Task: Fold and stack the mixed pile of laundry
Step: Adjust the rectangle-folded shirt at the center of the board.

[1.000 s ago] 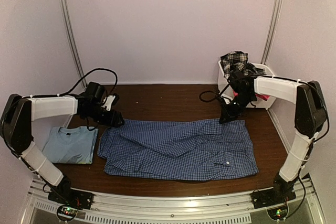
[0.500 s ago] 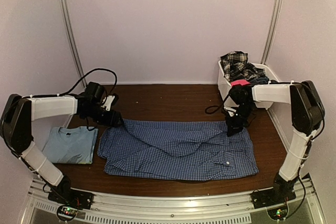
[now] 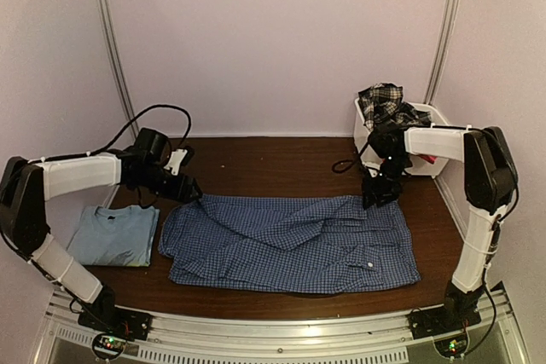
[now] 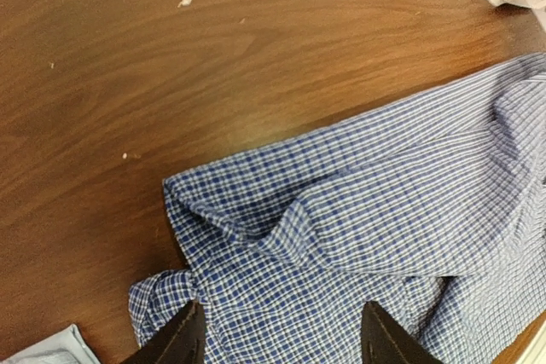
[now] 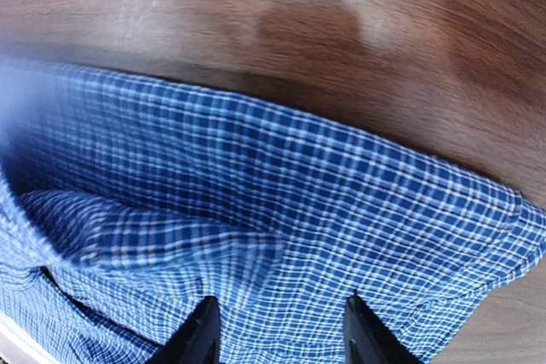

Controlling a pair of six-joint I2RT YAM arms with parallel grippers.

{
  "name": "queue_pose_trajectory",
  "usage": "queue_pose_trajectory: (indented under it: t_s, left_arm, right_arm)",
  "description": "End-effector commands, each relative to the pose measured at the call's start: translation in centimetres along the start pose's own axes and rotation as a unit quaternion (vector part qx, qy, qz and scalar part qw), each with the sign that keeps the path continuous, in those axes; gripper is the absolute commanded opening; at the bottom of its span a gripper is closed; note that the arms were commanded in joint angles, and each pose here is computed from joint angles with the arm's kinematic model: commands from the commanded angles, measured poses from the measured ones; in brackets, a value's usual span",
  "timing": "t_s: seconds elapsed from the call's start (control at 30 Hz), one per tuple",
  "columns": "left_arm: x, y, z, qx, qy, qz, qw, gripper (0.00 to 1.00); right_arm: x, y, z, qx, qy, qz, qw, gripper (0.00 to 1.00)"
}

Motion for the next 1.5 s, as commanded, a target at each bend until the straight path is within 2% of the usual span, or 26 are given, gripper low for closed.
queue_pose_trajectory:
  t_s: [0.0, 0.03, 0.23, 0.5, 0.67, 0.8, 1.03, 1.1, 1.2, 1.33, 1.47]
  left_arm:
    - [-0.9, -3.8, -3.1, 0.08, -0.097, 0.095, 0.987, 0.63]
    - [-0.7, -5.3, -3.5, 0.097, -0.108, 0.123, 0.982, 0.63]
    - [0.3, -12.5, -2.0, 0.14, -0.085, 0.258, 0.952, 0.6]
    - [1.7, -20.5, 1.7, 0.146, -0.057, 0.38, 0.912, 0.59]
    - [2.3, -23.2, 4.7, 0.158, -0.041, 0.414, 0.895, 0.61]
    - [2.2, -24.2, 7.3, 0.147, -0.027, 0.427, 0.892, 0.61]
    - [1.9, -26.0, 9.2, 0.123, -0.027, 0.451, 0.883, 0.64]
    - [2.0, -26.3, 10.0, 0.112, -0.018, 0.457, 0.882, 0.64]
    - [2.4, -26.9, 11.0, 0.105, -0.01, 0.47, 0.876, 0.65]
    - [2.7, -28.0, 12.1, 0.104, -0.007, 0.486, 0.868, 0.65]
    - [2.0, -28.0, 13.2, 0.071, -0.01, 0.479, 0.875, 0.65]
  right_arm:
    - [0.6, 0.6, -1.8, -0.055, -0.02, 0.013, 0.998, 0.53]
    - [0.9, 0.7, -1.9, -0.075, -0.022, 0.02, 0.997, 0.54]
    - [1.4, 1.0, -0.7, -0.19, -0.038, 0.062, 0.979, 0.55]
    - [0.7, 0.7, 0.6, -0.202, -0.06, 0.095, 0.973, 0.57]
    - [0.6, 0.1, 2.3, -0.177, -0.045, 0.104, 0.978, 0.55]
    - [0.7, -0.1, 2.7, -0.175, -0.038, 0.11, 0.978, 0.52]
    - [0.9, -0.6, 1.4, -0.128, -0.045, 0.117, 0.984, 0.55]
    - [1.0, -0.8, 1.1, -0.117, -0.048, 0.118, 0.985, 0.59]
    - [1.0, -0.7, 1.4, -0.125, -0.045, 0.117, 0.984, 0.6]
    - [1.1, -0.7, 2.8, -0.138, -0.03, 0.118, 0.983, 0.54]
    - [0.9, -0.6, 3.3, -0.148, -0.031, 0.119, 0.981, 0.48]
Point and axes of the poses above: each gripper's point midway between its finger pads, its own z axis out along the fingers, its own y axis along the line the jaws close on, x = y × z, the point moved 9 cm from there along -z, back along the fingers, and after that the axes turned 1 degree about -z, right-handed, at the moved point
